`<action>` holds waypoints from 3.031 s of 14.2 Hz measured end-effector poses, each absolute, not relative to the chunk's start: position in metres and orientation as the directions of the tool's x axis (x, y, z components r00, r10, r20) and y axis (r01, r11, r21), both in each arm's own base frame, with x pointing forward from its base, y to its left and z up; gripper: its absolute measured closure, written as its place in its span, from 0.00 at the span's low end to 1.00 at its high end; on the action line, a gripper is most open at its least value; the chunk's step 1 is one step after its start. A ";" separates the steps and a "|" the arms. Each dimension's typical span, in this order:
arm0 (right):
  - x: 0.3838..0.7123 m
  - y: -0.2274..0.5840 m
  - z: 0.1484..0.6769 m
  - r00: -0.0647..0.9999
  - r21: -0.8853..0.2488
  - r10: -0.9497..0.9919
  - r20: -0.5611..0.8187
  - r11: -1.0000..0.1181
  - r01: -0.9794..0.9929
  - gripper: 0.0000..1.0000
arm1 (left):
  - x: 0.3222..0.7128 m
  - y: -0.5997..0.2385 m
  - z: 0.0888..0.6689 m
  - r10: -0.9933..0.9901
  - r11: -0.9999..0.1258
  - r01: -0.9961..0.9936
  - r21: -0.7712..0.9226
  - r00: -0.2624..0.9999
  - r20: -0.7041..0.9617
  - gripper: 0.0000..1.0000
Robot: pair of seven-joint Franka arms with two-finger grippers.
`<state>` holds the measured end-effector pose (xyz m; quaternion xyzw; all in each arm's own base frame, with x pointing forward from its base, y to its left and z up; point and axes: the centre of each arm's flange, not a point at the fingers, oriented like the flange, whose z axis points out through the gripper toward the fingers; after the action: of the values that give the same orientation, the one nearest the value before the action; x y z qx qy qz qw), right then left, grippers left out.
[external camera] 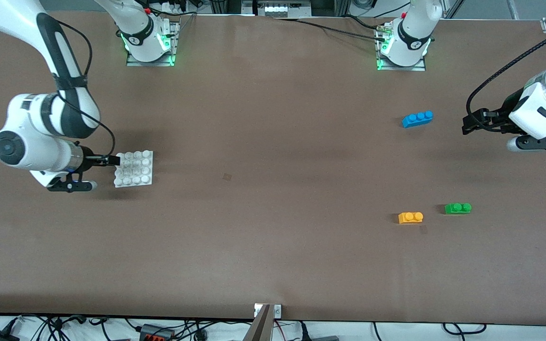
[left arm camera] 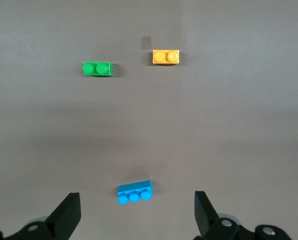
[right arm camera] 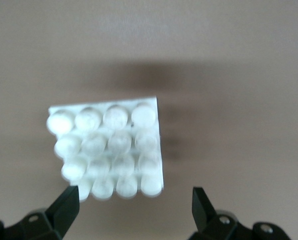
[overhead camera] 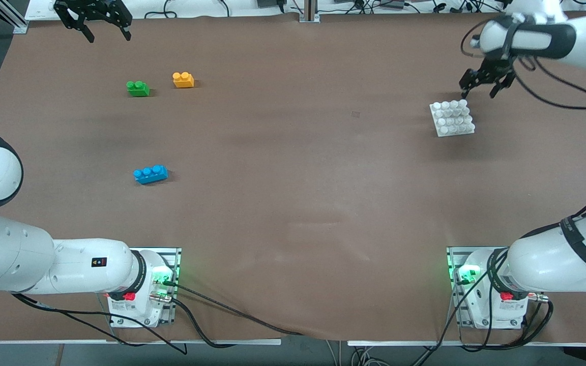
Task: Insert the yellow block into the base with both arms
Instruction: 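Lower the right gripper and close it on the white base, then slide the base to table middle while the left gripper grasps yellow block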
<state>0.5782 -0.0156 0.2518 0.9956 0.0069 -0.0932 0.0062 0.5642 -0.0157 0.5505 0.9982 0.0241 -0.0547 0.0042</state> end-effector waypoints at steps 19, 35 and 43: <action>0.567 -0.008 0.176 0.990 0.005 0.027 -0.141 -1.000 0.028 0.26 | 0.569 -0.017 0.539 0.049 -0.998 0.052 0.020 0.990 -0.130 0.00; 0.528 0.383 0.178 0.997 -0.030 -0.059 -0.049 -0.998 -0.061 0.33 | 0.669 -0.043 0.350 0.069 -0.988 0.073 0.134 0.997 -0.030 0.00; 0.510 0.502 0.175 0.983 -0.205 -0.143 -0.115 -0.965 -0.164 0.34 | 0.689 -0.045 0.248 0.034 -0.996 0.031 0.080 0.999 0.039 0.00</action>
<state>0.5095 0.5016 0.1746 0.9900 -0.0775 -0.0494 -0.1072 0.6893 -0.0452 0.2478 0.9989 0.0161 0.0203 0.0398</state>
